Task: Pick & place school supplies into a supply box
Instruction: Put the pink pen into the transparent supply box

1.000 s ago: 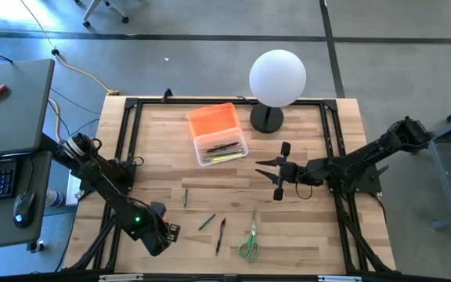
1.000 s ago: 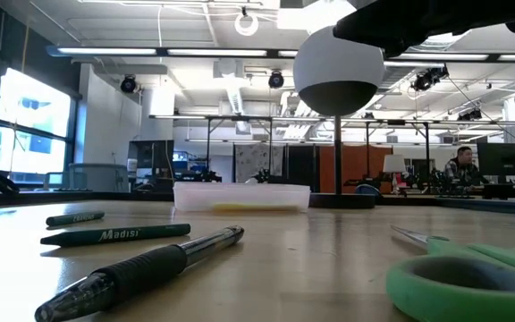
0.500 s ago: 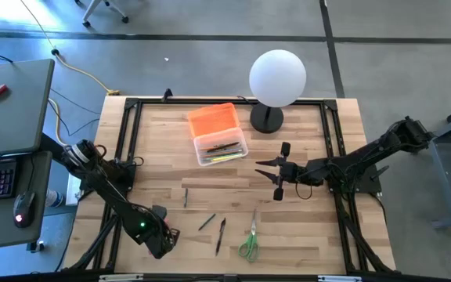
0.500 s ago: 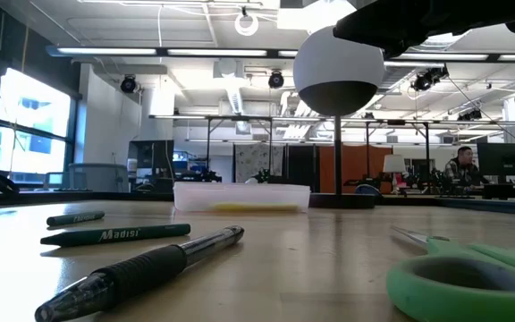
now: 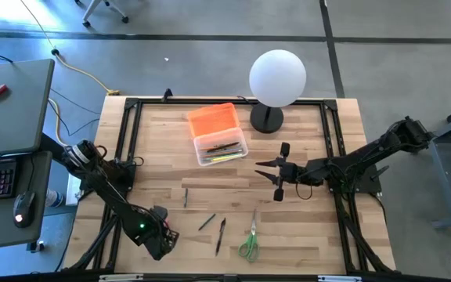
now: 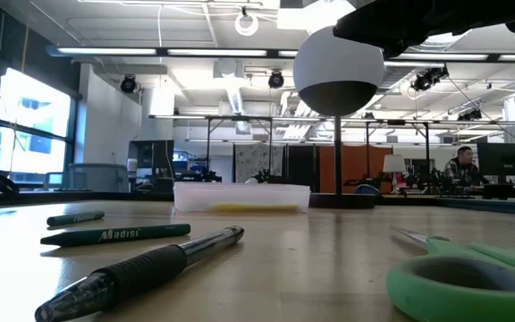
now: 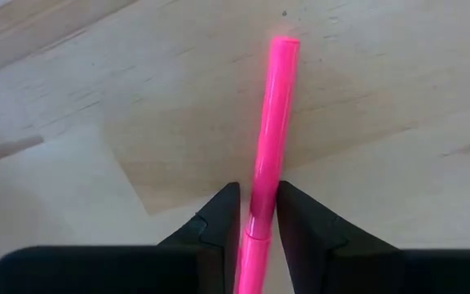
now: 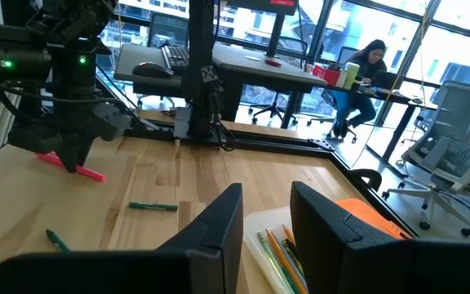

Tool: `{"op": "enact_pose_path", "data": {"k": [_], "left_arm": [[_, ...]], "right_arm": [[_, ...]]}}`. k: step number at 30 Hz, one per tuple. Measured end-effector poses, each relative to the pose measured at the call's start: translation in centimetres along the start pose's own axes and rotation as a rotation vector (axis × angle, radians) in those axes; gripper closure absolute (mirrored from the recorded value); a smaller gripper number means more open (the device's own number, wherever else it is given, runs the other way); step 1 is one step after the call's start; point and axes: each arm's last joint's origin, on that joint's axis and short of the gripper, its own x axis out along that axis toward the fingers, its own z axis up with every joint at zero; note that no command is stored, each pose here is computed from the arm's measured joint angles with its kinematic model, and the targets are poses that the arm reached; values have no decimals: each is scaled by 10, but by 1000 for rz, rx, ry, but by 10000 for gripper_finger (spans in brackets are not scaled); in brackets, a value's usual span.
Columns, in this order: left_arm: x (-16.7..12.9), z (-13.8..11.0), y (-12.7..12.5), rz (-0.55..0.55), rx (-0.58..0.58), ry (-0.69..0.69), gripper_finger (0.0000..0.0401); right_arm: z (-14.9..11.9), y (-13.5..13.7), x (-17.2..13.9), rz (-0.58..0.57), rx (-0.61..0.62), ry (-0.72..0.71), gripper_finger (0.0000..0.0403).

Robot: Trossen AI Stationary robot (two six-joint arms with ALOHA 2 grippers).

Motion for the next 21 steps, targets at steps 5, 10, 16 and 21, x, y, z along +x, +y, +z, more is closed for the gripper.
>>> {"op": "enact_pose_path", "data": {"k": [5,10,16,21], "left_arm": [[0,0,-1,-24,-2,-11,358],[-7,16,-11,-112,-93,-88,375],[-39,77,-45,-254,4,-356,386],[-66,160,-66,-208,159,-470,390]], "right_arm": [[0,0,0,2,0,0,320],[0,0,0,3,4,0,320],[0,0,0,3,58,-1,320],[0,0,0,3,72,-1,320]]}}
